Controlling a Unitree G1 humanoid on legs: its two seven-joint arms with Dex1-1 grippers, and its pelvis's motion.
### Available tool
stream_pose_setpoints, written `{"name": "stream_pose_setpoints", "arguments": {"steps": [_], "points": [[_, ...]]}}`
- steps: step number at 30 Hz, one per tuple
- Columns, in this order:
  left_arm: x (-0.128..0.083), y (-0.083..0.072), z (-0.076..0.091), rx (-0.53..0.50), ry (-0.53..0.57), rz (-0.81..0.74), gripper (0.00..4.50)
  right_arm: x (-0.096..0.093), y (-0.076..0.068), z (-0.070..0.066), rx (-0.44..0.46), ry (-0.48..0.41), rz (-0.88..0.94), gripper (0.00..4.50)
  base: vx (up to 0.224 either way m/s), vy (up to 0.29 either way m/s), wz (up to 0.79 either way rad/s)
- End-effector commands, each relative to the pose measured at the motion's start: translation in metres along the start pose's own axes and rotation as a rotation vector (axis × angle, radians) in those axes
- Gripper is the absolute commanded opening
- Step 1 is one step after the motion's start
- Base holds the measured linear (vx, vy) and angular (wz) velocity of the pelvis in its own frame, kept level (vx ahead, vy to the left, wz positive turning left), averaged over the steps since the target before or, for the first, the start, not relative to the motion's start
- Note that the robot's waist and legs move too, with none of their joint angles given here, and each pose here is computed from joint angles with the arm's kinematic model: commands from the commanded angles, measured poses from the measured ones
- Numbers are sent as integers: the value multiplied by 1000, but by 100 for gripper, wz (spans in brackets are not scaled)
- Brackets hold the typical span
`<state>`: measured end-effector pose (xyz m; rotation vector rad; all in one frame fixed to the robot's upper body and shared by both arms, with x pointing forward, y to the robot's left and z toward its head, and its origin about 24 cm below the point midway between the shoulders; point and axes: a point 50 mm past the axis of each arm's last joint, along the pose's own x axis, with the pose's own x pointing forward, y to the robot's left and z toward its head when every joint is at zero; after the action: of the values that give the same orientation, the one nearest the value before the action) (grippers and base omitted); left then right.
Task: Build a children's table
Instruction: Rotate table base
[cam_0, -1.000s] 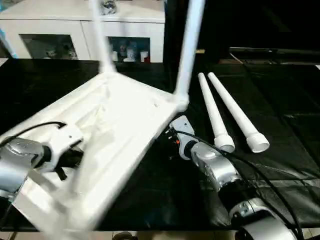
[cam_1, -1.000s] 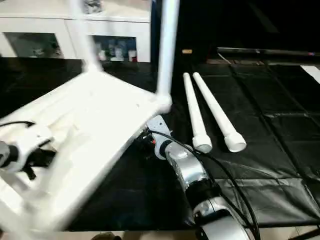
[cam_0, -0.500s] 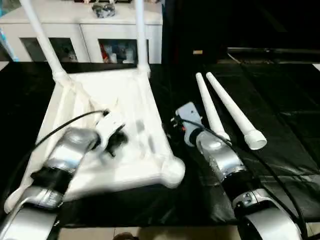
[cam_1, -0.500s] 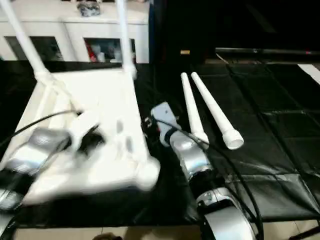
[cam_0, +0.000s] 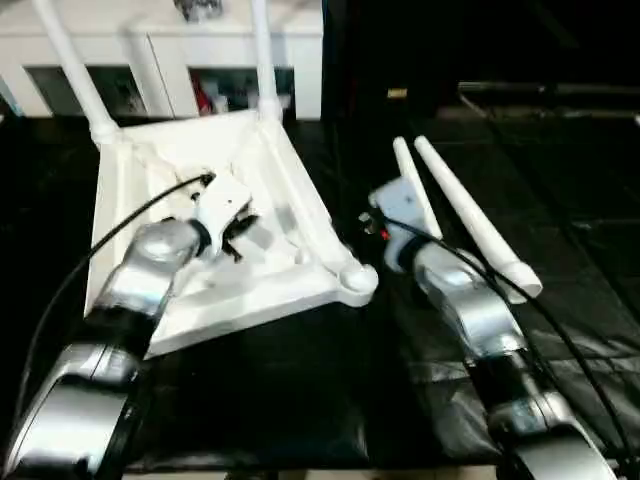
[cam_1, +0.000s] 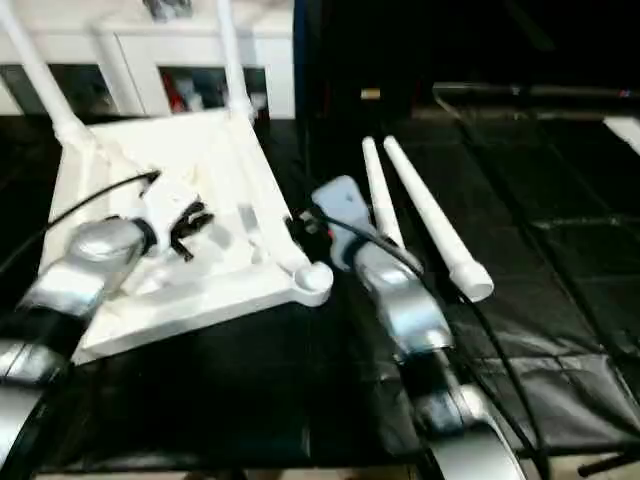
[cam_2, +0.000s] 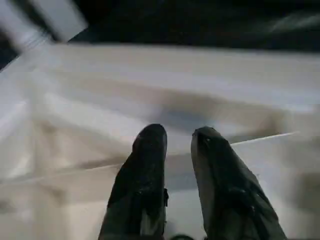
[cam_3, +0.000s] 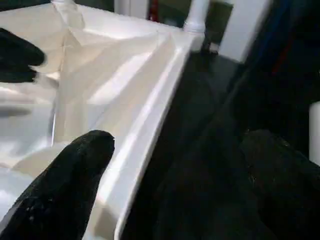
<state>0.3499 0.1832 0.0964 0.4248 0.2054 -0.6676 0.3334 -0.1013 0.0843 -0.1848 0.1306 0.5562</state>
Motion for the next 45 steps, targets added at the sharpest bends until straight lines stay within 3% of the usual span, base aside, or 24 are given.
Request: {"name": "stream_pose_setpoints", "arguments": {"steps": [1, 5, 6, 8, 9, 11, 13, 15, 25, 29, 33, 34, 37, 41, 45], "points": [[-9, -3, 12, -40, -80, -23, 107, -6, -3, 7, 25, -1, -44, 449, 0, 0, 0], [-17, -11, 21, -110, -161, -1, 107, -12, -7, 10, 67, -15, -130, 449, 0, 0, 0], [-22, -16, 28, -155, -218, 46, 107, -17, -9, 15, 113, -60, -174, 449, 0, 0, 0], [-26, -18, 32, -183, -265, 112, 107, -22, -8, 18, 116, -81, -192, 449, 0, 0, 0], [-30, -18, 38, -200, -350, 215, 107, -27, -5, 20, 116, -105, -207, 449, 0, 0, 0], [-33, -19, 41, -228, -419, 280, 107, -29, -4, 20, 119, -127, -229, 449, 0, 0, 0], [-34, -24, 43, -276, -413, 266, 107, -29, -4, 20, 102, -136, -248, 449, 0, 0, 0], [-36, -28, 44, -309, -426, 327, 137, -29, -3, 21, 116, -135, -271, 450, 0, 0, 0], [-33, -45, 27, -273, -279, 233, 222, -31, -1, 22, 177, -95, -293, 450, 0, 0, 0], [-36, -49, 21, -252, -220, 164, 258, -27, -5, 23, 112, -82, -288, 450, 0, 0, 0], [-45, -48, 16, -233, -173, 95, 291, -19, -25, 26, 92, -31, -364, 450, 0, 0, 0], [-50, -46, 15, -226, -161, 69, 291, -15, -34, 24, 101, 34, -382, 450, 0, 0, 0], [-59, -47, 14, -213, -141, 3, 320, -7, -41, 20, 160, 139, -357, 450, 0, 0, 0], [-68, -51, 14, -186, -115, -97, 360, 3, -52, 19, 189, 159, -325, 450, 0, 0, 0], [-73, -55, 16, -182, -75, -199, 396, 13, -67, 5, 217, 283, -335, 450, 0, 0, 0]]}}
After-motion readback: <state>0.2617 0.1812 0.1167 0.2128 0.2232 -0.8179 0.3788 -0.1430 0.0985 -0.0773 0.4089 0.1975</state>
